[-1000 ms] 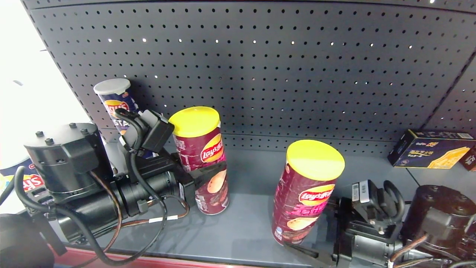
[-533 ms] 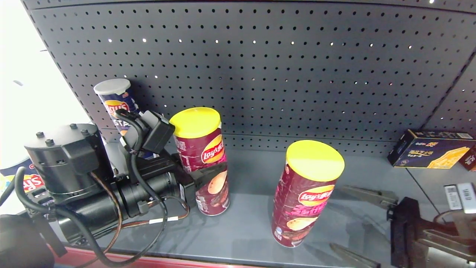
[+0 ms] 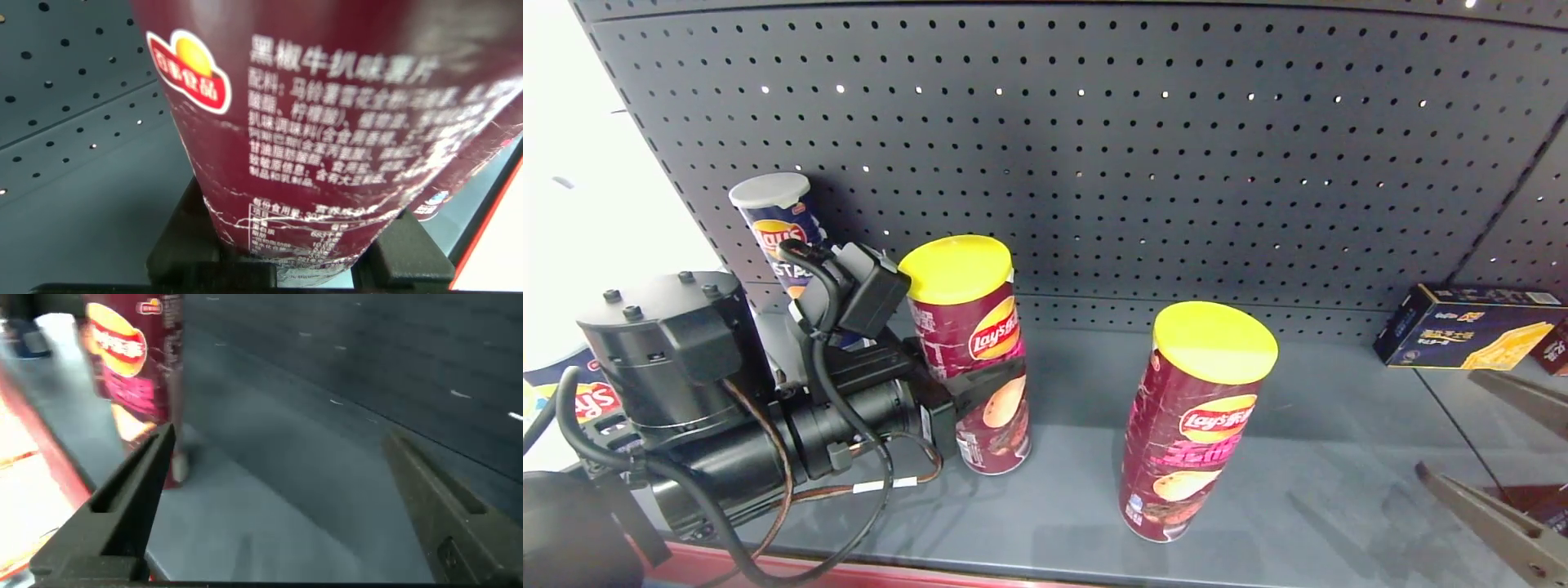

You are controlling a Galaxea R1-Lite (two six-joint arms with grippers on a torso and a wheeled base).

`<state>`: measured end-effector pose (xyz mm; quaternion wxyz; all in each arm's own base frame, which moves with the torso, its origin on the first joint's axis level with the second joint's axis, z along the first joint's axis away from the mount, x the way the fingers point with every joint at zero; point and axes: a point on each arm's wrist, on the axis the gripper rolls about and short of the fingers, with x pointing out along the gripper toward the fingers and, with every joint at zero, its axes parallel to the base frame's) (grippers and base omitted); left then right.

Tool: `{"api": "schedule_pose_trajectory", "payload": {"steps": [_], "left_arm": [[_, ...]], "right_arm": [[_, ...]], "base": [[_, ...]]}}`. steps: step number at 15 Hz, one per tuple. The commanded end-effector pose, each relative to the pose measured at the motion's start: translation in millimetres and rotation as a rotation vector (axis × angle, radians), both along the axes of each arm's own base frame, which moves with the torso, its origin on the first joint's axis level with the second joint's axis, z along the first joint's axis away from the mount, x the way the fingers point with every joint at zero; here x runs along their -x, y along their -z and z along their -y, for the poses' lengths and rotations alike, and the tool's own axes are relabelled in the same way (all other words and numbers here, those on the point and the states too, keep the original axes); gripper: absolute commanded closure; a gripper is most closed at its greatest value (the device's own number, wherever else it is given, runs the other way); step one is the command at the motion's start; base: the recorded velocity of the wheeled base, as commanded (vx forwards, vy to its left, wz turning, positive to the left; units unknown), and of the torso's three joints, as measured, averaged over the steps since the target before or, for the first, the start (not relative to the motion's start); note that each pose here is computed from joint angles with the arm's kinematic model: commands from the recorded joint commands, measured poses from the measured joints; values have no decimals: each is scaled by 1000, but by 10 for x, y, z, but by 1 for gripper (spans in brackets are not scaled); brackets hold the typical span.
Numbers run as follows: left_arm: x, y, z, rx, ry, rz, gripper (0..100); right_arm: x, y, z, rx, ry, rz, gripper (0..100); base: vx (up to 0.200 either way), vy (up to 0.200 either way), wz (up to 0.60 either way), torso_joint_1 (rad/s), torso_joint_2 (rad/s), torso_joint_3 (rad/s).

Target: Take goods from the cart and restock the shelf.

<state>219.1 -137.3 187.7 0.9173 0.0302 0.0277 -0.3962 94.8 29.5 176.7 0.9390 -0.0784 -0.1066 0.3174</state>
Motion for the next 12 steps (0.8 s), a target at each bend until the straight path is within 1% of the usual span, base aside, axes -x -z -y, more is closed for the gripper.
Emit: {"api": "schedule_pose_trajectory", "payload": {"steps": [1, 3, 6, 8, 9, 10, 12], "left_arm": [[11, 9, 1, -2, 3, -3, 100], [30, -2, -10, 0, 3, 1, 100], [49, -45, -22, 9, 3, 16, 100], [58, -65, -27, 13, 4, 22, 100], [70, -61, -20, 12, 9, 21, 100], [89, -80, -18, 16, 13, 27, 100], [119, -82, -28, 17, 15, 29, 100]], "right_arm": [[386, -18, 152, -24, 128, 66, 0], [647, 98, 194, -23, 198, 46, 0], [1016, 363, 189, -57, 304, -8, 0], [1144, 520, 164, -70, 347, -31, 0], [1172, 602, 167, -85, 404, -54, 0], [1163, 623, 173, -98, 419, -67, 0], [1106, 814, 187, -85, 448, -117, 0]], "base": [[0, 0, 0, 0, 0, 0], [0, 0, 0, 0, 0, 0], [0, 0, 0, 0, 0, 0], [0, 0, 0, 0, 0, 0], [0, 0, 0, 0, 0, 0], [0, 0, 0, 0, 0, 0], [0, 0, 0, 0, 0, 0]]}}
